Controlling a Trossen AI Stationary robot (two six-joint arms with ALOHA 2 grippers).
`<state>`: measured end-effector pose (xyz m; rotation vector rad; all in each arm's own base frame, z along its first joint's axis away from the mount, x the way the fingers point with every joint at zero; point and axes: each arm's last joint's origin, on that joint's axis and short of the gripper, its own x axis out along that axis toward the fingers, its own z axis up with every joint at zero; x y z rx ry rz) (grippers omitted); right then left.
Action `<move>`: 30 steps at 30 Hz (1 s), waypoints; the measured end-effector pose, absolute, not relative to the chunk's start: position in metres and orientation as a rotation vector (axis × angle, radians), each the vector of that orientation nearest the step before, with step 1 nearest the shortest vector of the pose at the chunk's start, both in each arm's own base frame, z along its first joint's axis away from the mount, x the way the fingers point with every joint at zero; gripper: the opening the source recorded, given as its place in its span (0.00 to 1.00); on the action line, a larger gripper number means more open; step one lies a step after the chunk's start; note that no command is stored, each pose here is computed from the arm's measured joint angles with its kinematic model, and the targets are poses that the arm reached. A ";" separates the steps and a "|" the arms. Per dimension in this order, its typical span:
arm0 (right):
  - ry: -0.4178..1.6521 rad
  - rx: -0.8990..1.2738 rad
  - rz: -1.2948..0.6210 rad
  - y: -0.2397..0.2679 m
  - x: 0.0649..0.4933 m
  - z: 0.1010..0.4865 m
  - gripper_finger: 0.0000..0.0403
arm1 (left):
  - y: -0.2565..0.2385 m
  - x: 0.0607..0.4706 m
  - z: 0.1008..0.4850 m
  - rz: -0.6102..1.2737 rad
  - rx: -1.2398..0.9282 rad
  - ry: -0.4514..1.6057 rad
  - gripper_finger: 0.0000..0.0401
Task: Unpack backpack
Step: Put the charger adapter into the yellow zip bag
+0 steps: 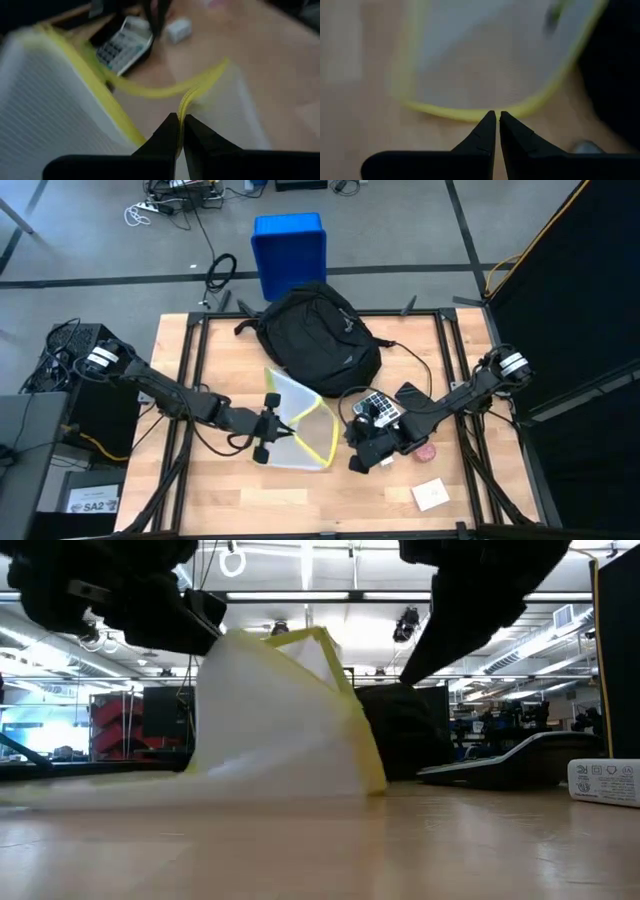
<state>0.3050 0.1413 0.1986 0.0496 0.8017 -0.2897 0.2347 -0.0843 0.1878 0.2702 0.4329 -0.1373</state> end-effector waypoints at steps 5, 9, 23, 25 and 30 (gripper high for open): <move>0.834 -0.005 -0.324 0.139 0.302 0.201 0.00 | -0.083 0.230 0.180 -0.159 0.282 0.397 0.00; 0.884 -0.007 -0.291 0.139 0.300 0.204 0.00 | -0.083 0.230 0.180 -0.160 0.302 0.389 0.00; 1.185 0.267 -0.227 0.162 0.270 0.194 0.35 | -0.083 0.229 0.178 -0.184 0.290 0.408 0.00; 1.174 0.314 -0.264 0.166 0.268 0.194 0.43 | -0.083 0.229 0.178 -0.182 0.281 0.409 0.00; 1.179 0.473 -0.387 0.169 0.262 0.192 0.61 | -0.083 0.229 0.178 -0.180 0.272 0.408 0.00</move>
